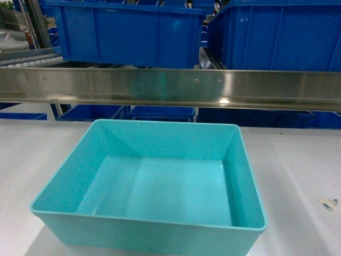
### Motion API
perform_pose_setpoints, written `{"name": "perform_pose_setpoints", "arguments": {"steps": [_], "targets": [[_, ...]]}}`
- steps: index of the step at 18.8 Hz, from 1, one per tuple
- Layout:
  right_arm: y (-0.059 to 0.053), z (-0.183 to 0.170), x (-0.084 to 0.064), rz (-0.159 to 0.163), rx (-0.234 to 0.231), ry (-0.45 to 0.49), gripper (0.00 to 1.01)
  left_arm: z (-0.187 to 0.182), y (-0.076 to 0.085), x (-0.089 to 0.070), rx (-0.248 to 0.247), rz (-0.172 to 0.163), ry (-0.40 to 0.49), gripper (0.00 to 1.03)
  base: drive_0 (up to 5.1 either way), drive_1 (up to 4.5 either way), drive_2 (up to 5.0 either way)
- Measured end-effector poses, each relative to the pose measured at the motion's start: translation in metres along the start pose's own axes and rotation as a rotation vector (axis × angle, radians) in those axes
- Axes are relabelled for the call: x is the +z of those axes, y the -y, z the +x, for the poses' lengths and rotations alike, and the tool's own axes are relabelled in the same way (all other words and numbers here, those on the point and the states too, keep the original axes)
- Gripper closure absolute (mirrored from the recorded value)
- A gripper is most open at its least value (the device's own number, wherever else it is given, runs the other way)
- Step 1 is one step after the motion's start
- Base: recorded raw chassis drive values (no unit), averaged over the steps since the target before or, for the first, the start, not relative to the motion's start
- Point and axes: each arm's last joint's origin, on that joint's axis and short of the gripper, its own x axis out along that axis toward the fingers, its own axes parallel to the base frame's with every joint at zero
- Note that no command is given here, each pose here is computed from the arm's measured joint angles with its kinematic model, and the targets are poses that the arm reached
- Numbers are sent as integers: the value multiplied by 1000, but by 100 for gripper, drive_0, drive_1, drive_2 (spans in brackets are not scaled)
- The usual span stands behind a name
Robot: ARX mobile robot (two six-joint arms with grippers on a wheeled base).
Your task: Organize blue bins on left shelf correctly
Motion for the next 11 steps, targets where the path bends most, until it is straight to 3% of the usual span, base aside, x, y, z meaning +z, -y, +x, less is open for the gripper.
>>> {"name": "perform_pose_setpoints", "arguments": {"steps": [2,3,5,8,11], "targets": [[-8,28,2,-15,-5,-98,3,27,5,0,-30,0,-117,5,0,0,0],[-11,40,-1,-24,-28,-143,3,39,10,-5,-48,-2,-200,5,0,0,0],[-9,64,-15,-29,-79,-250,3,57,19,-7,-38,12,-292,5,0,0,0],[-8,84,-26,-41,-109,-369,3,77,31,-5,-2,49,-345,5,0,0,0],[-7,85,-24,-38,-113,-359,3,78,32,-6,-2,59,-352,5,0,0,0]]}}
